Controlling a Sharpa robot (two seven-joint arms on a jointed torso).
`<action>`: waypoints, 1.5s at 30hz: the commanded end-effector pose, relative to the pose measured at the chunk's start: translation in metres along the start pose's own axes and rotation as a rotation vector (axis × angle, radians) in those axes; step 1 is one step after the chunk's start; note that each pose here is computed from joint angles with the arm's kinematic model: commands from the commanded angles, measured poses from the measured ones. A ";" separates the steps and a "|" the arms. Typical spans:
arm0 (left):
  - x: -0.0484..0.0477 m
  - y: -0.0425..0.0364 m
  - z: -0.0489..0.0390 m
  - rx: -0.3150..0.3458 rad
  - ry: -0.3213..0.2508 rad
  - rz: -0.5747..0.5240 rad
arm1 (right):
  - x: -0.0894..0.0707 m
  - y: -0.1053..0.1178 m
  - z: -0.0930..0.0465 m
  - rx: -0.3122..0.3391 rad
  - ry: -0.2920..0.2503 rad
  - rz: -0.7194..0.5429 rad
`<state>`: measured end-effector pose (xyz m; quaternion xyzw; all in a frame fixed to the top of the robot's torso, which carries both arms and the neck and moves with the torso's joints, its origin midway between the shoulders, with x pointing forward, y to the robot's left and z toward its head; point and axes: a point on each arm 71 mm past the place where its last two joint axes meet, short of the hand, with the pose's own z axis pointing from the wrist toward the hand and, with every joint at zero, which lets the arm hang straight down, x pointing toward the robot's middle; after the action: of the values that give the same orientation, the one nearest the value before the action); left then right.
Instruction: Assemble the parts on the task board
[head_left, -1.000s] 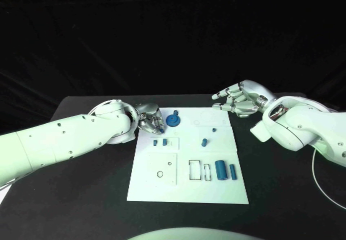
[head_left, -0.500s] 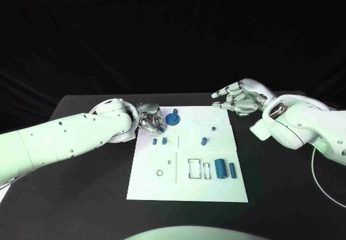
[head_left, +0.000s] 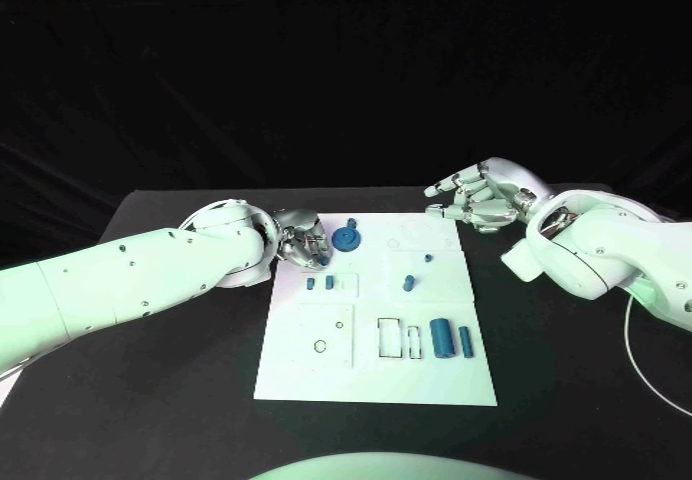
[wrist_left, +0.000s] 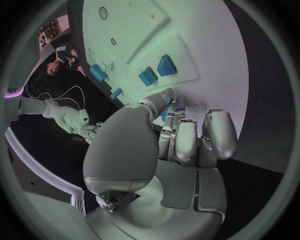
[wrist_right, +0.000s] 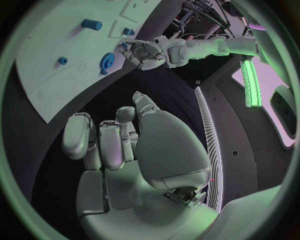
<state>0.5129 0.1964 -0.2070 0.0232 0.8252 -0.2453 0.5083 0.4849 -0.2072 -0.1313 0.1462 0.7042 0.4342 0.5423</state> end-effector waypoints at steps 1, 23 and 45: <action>0.0002 0.0002 -0.0002 -0.007 0.007 0.007 | 0.002 -0.002 0.000 0.009 0.032 -0.039; -0.0171 0.0288 -0.0244 0.006 -0.139 -0.408 | 0.016 -0.008 0.002 0.019 0.113 -0.697; -0.0073 0.0134 -0.0512 0.165 -0.361 -1.447 | 0.064 -0.020 0.018 0.028 0.213 -0.949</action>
<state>0.4779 0.2287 -0.1888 -0.4897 0.5627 -0.5660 0.3510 0.4822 -0.1675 -0.1839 -0.2056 0.7474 0.1716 0.6080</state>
